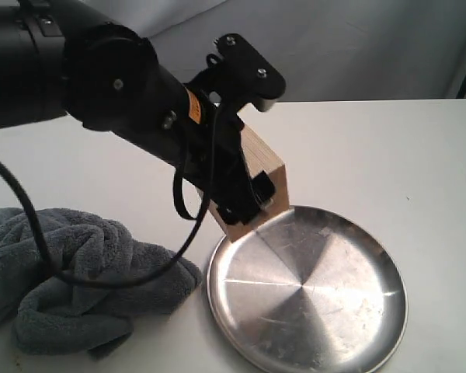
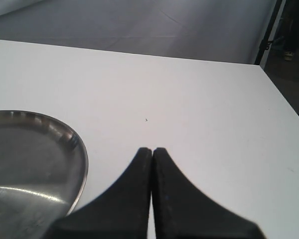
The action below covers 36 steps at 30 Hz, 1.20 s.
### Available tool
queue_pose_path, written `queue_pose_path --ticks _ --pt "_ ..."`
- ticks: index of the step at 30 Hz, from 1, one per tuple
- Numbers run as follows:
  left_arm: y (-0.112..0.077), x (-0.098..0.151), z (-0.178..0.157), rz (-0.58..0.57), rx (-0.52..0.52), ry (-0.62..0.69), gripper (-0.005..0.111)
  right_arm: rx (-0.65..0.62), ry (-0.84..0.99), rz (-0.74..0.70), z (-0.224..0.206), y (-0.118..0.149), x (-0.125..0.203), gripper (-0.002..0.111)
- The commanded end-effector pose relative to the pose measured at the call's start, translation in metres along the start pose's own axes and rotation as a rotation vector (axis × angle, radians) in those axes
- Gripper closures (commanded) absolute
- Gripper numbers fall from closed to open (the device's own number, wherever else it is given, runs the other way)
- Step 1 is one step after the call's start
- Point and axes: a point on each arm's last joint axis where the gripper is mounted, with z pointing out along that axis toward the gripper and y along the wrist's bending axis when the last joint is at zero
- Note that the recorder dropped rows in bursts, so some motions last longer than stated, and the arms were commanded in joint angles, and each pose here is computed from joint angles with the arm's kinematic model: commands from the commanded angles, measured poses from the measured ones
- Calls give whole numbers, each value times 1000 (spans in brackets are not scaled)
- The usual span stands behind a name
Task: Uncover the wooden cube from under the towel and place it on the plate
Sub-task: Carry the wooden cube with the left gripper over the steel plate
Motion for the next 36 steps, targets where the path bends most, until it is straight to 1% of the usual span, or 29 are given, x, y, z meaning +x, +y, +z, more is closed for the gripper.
queue_pose_path --ticks 1,6,9,14,18,25,30,36 --pt "-31 -11 -5 39 43 -65 107 -3 -10 1 0 0 0 108" --pt "-59 -20 1 89 84 -112 107 -3 -10 1 0 0 0 108" --pt "-69 -21 8 108 97 -116 107 -3 -10 1 0 0 0 108" --pt "-73 -18 33 104 106 -97 107 -3 -10 1 0 0 0 108" --pt "-77 -17 61 95 107 -110 107 -3 -10 1 0 0 0 108" --pt "-83 -8 99 102 122 -21 107 -3 -10 1 0 0 0 108" --pt "-84 -5 110 121 114 -18 107 -3 -10 1 0 0 0 108" --pt "-80 -7 111 121 101 -50 107 -3 -10 1 0 0 0 108"
